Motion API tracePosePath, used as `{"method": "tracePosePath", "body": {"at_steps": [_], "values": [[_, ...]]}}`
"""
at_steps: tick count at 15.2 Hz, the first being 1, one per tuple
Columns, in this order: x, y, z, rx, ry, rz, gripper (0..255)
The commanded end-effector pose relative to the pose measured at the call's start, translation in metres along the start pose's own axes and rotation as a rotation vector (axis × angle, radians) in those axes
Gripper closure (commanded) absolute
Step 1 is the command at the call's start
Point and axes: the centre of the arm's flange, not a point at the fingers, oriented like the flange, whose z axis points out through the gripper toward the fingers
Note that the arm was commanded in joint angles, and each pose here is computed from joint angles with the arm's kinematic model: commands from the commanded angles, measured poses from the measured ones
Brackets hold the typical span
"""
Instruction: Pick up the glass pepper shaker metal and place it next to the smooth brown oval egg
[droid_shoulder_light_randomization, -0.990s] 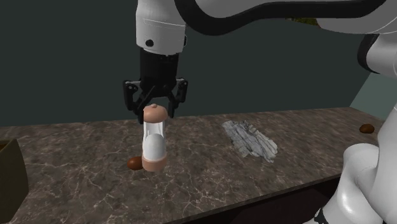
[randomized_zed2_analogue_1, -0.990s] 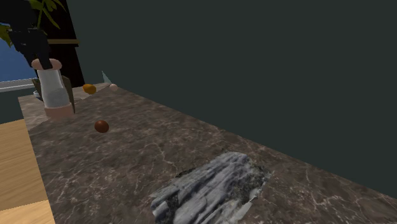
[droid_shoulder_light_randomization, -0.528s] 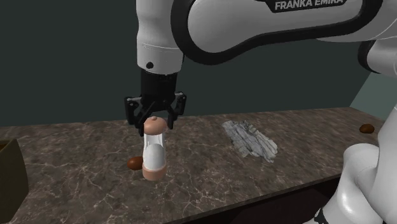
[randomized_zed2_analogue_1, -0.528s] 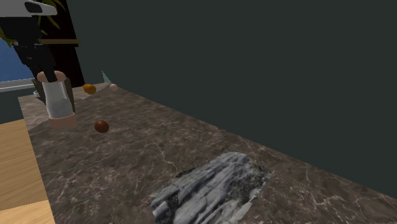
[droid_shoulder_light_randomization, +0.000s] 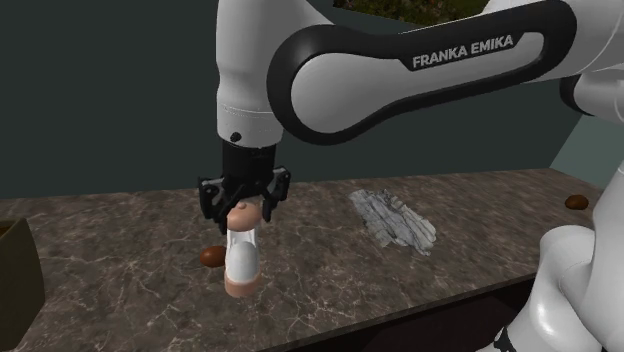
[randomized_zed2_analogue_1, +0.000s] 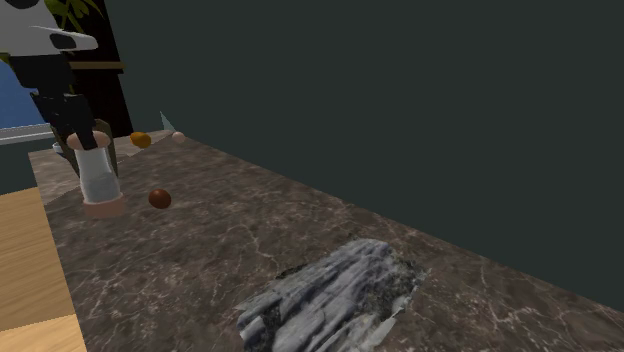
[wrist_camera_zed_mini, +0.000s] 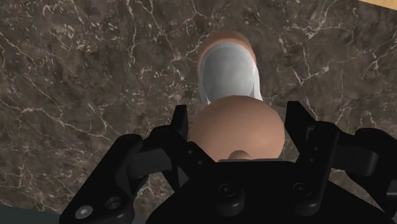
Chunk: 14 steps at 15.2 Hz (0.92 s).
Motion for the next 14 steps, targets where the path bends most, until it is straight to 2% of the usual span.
{"method": "tracePosePath", "body": {"at_steps": [1, 9, 14], "values": [[-0.002, 0.0, 0.011, 0.001, 0.001, 0.0, 255], [-0.005, 0.001, 0.052, 0.001, 0.001, 0.0, 255], [-0.005, 0.001, 0.052, 0.001, 0.001, 0.0, 255]]}}
